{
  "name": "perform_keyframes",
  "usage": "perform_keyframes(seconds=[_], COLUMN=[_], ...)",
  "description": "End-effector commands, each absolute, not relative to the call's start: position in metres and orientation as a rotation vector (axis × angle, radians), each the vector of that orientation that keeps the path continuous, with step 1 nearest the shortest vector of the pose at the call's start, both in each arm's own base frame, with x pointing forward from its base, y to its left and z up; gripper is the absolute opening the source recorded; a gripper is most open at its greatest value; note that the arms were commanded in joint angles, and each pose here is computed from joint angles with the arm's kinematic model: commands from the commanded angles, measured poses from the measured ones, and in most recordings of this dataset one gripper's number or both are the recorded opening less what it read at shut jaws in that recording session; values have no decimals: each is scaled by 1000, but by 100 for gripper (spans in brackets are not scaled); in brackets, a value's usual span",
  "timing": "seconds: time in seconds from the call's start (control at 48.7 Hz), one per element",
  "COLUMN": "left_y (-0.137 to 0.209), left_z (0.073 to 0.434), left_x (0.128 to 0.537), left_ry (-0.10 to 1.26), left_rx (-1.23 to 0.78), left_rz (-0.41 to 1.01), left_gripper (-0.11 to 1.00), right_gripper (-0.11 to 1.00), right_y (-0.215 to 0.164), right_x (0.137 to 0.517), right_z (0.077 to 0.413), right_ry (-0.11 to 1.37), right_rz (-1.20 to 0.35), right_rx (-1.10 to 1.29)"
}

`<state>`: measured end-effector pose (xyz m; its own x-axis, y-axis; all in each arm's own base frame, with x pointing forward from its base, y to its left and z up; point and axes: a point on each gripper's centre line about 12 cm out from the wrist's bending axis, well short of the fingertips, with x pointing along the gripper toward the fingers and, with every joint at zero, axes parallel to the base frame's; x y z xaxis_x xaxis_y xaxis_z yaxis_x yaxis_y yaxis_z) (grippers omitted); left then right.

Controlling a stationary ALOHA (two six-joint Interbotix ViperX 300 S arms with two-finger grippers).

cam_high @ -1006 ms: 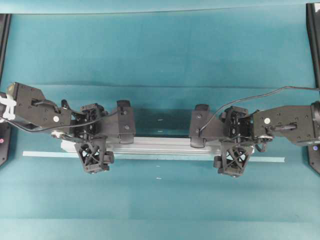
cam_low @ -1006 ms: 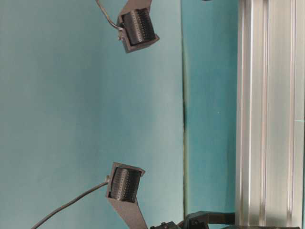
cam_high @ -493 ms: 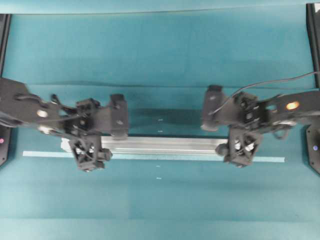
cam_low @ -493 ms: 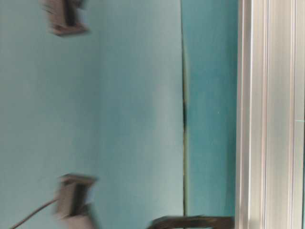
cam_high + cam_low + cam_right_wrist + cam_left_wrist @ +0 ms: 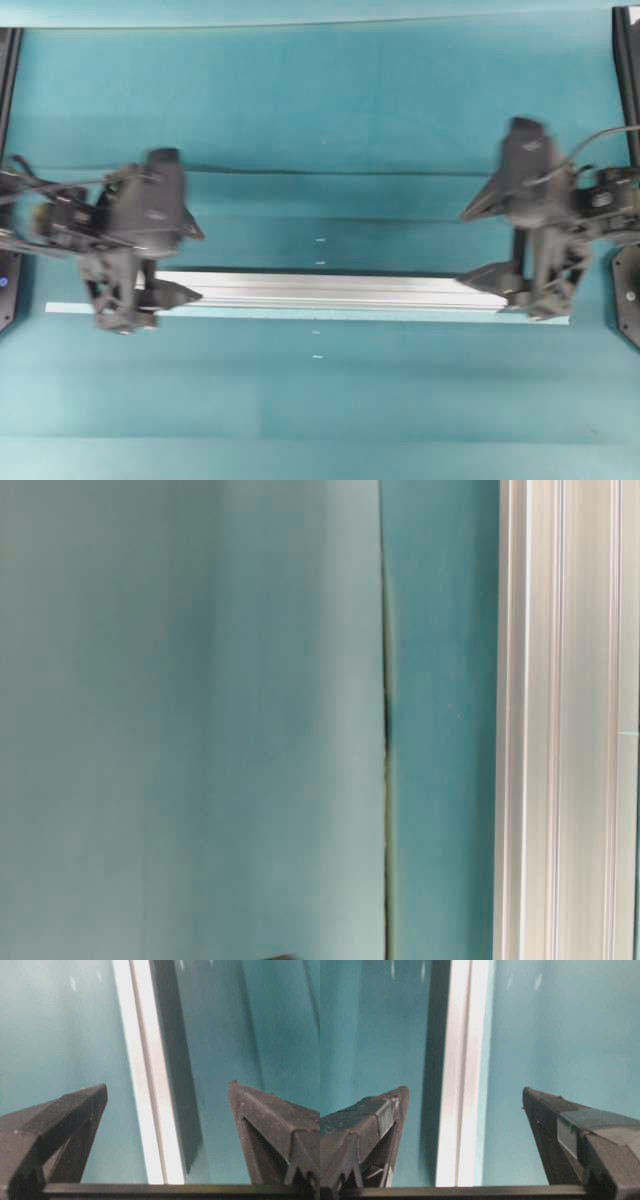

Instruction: Lift the metal rail with both hands and move it towards you.

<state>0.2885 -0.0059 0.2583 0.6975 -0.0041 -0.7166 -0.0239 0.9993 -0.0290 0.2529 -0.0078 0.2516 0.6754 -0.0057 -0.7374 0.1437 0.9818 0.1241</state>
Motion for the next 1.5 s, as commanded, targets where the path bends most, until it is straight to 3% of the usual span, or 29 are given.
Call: perform_keyframes(seconds=[0.0,0.39,0.739,1.047,1.478], left_y=[-7,-6,-5,-4,-3], left_z=[277,311,335,352,351], left_x=[283,252,224,206,204], left_ry=[713,430,309,227,227], left_rx=[-28,-32,-37,-40,-41], left_rz=[0,-9,-11,-13,-8], left_gripper=[90,90,90,89,89], right_gripper=[100,100,100,100,99], right_y=[-8,-8,-7,-7,-6], right_x=[248,224,211,200,192], right_z=[261,299,315,322,326], right_ry=[780,507,426,382,353], right_rz=[-82,-67,-61,-58,-56], right_rx=[175,175,174,173,174])
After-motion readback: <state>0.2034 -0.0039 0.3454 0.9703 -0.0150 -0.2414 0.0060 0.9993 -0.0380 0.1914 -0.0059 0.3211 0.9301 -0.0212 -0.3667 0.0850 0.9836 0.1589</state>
